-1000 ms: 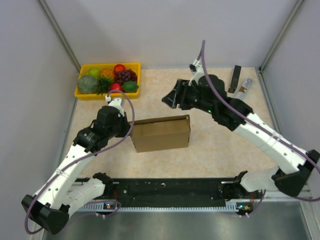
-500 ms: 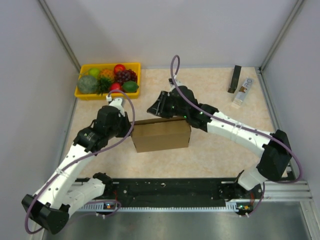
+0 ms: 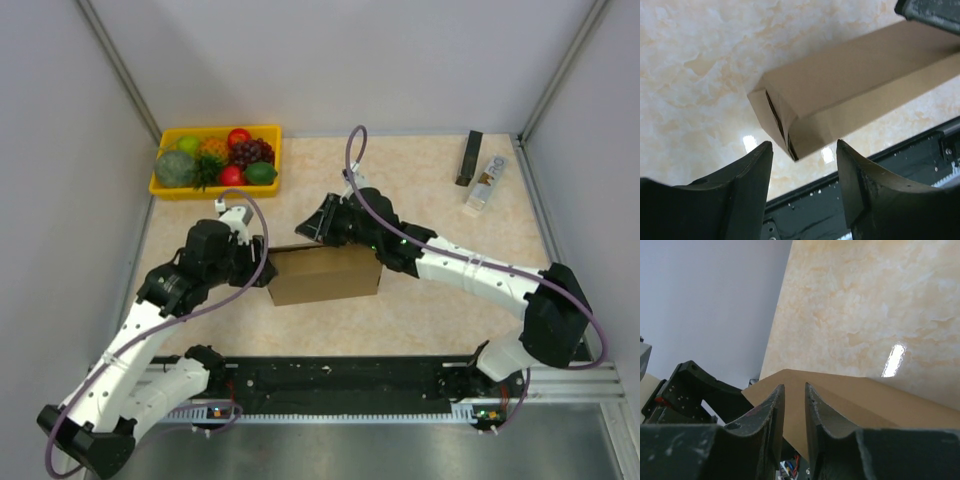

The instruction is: Fold the paper box

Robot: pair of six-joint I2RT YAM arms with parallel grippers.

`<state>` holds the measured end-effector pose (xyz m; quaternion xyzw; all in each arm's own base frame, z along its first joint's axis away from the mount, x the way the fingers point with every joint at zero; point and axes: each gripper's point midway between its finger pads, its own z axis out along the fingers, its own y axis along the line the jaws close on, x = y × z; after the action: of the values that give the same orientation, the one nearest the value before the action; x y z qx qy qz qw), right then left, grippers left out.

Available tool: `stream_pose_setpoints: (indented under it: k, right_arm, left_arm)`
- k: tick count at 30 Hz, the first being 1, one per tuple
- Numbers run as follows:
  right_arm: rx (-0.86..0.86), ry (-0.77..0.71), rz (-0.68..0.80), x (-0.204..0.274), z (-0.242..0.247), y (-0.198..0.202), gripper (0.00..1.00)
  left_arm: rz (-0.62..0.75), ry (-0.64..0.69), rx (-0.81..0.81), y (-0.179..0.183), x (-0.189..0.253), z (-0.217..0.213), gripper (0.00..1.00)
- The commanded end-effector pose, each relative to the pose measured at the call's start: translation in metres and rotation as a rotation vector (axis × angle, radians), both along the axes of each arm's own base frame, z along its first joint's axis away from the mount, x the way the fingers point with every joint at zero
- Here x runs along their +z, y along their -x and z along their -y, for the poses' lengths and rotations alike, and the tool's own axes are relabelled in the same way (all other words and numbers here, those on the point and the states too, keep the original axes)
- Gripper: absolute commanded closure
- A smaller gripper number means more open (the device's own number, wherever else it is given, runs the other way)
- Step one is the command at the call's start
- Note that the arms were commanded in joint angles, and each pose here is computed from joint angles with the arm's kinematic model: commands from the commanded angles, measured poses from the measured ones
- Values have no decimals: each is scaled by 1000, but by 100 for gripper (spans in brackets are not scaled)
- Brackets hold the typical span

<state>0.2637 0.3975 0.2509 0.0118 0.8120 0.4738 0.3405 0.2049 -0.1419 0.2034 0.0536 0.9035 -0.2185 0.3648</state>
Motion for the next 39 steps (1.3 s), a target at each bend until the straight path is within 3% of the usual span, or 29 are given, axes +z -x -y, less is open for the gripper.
stream_pose_setpoints:
  k: [1, 6, 11, 15, 17, 19, 23, 33, 39]
  right_arm:
    - [20, 0, 52, 9, 2, 8, 78]
    - [32, 13, 71, 10, 3, 9, 78]
    - [39, 17, 83, 8, 6, 11, 77]
    - [53, 19, 93, 10, 5, 13, 77]
    - [53, 19, 94, 11, 5, 12, 77]
    - [57, 20, 101, 13, 6, 13, 77]
    - [55, 26, 109, 15, 8, 14, 77]
    - [60, 25, 103, 13, 5, 13, 77]
    - [63, 25, 103, 13, 5, 14, 77]
  left_arm:
    - [31, 27, -46, 25, 28, -5, 41]
    - [144, 48, 5, 33, 74, -21, 39]
    - [185, 52, 143, 5, 102, -30, 46]
    - [201, 60, 186, -32, 114, -22, 60]
    - [188, 57, 212, -52, 108, -23, 73]
    - [159, 111, 185, -60, 102, -17, 86]
    - [100, 181, 136, -73, 81, -3, 98]
    - [66, 344, 70, -42, 49, 15, 100]
    - [61, 313, 96, -29, 35, 5, 100]
